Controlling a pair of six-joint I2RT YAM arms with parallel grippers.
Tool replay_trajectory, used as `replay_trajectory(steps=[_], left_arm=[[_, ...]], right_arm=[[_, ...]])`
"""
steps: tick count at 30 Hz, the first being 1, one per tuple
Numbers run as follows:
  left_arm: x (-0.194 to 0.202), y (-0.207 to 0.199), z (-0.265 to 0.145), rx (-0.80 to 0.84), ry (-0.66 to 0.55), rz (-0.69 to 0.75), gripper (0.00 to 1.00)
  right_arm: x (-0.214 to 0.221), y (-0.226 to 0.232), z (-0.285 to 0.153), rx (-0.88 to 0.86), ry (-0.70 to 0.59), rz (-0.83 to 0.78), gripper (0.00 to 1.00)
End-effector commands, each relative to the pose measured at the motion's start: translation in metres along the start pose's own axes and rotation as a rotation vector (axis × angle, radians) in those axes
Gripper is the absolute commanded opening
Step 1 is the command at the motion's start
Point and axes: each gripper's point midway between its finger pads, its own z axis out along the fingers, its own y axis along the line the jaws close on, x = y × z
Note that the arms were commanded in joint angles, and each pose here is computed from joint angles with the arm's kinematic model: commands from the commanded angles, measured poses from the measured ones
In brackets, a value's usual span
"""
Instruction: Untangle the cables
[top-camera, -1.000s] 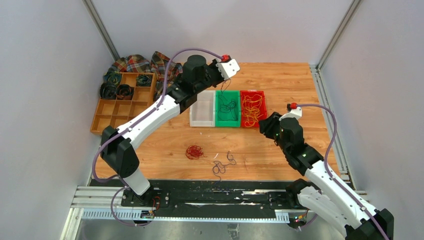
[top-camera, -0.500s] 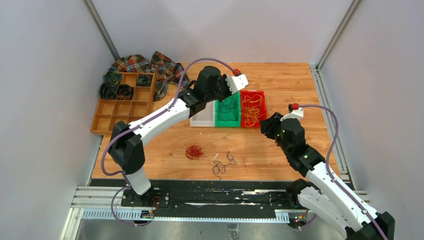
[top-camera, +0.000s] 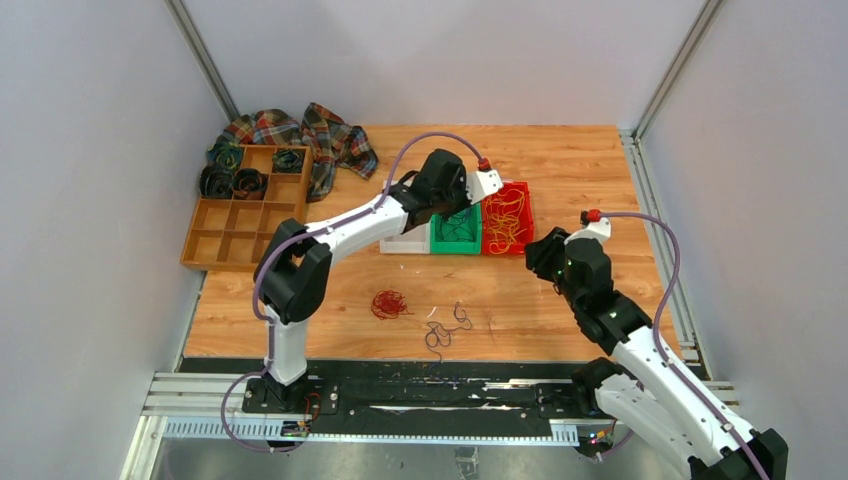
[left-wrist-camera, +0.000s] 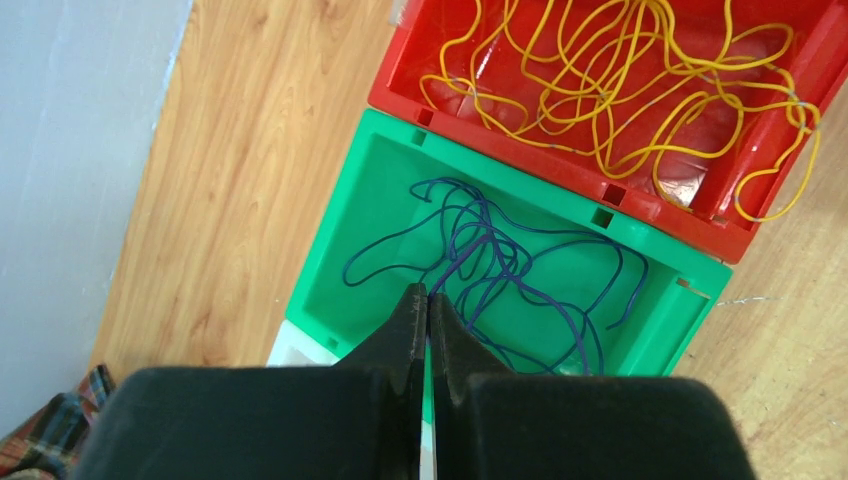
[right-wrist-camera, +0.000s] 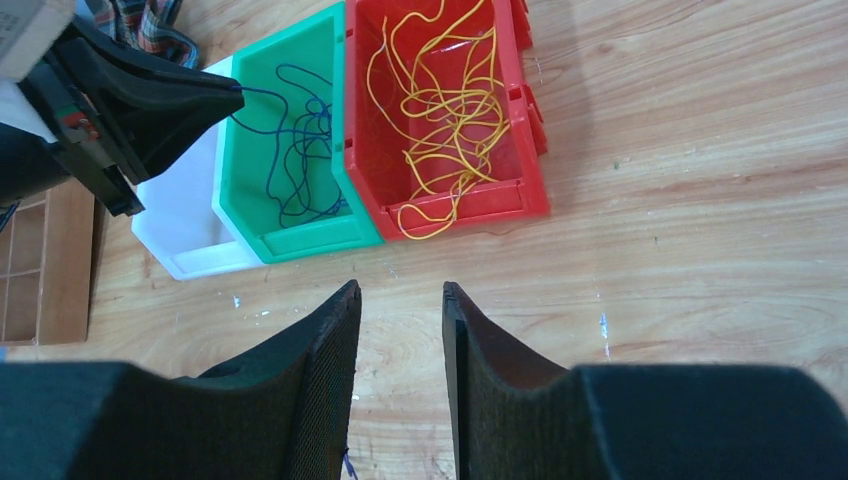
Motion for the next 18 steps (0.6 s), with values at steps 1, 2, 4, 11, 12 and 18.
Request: replay_trajectory(steps=[1,2,4,11,12,18], left_arm=[[0.001,0.006,0.011,-0.032,-0.012,0.009,0.00],[0.007,0.005,0.015,-0.030,-0.002,0.009,0.01],[0.014,0.007,0.023,-0.037,0.013,0.008,0.01],[0.053,0.014,0.045,-0.014,0.132,0.088,0.01],[0.056,0.015,0.046,-0.013,0.147,0.103,0.01],[0.044,0.028,0.042,-0.039,0.117,0.089,0.28]], right_arm=[[-0.005,-0.014,0.001,0.051,-0.013,-0.012,0.36],[-0.006,-0.013,0.001,0.050,-0.014,-0.013,0.36],[-0.008,-0.012,0.002,0.046,-0.009,-0.016,0.36],[-0.004,0.002,0.002,-0.008,0.050,-0.029,0.42],[-0.002,0.006,0.001,-0.034,0.063,-0.036,0.45],[0.034,0.037,-0.006,-0.206,0.225,-0.088,0.62]])
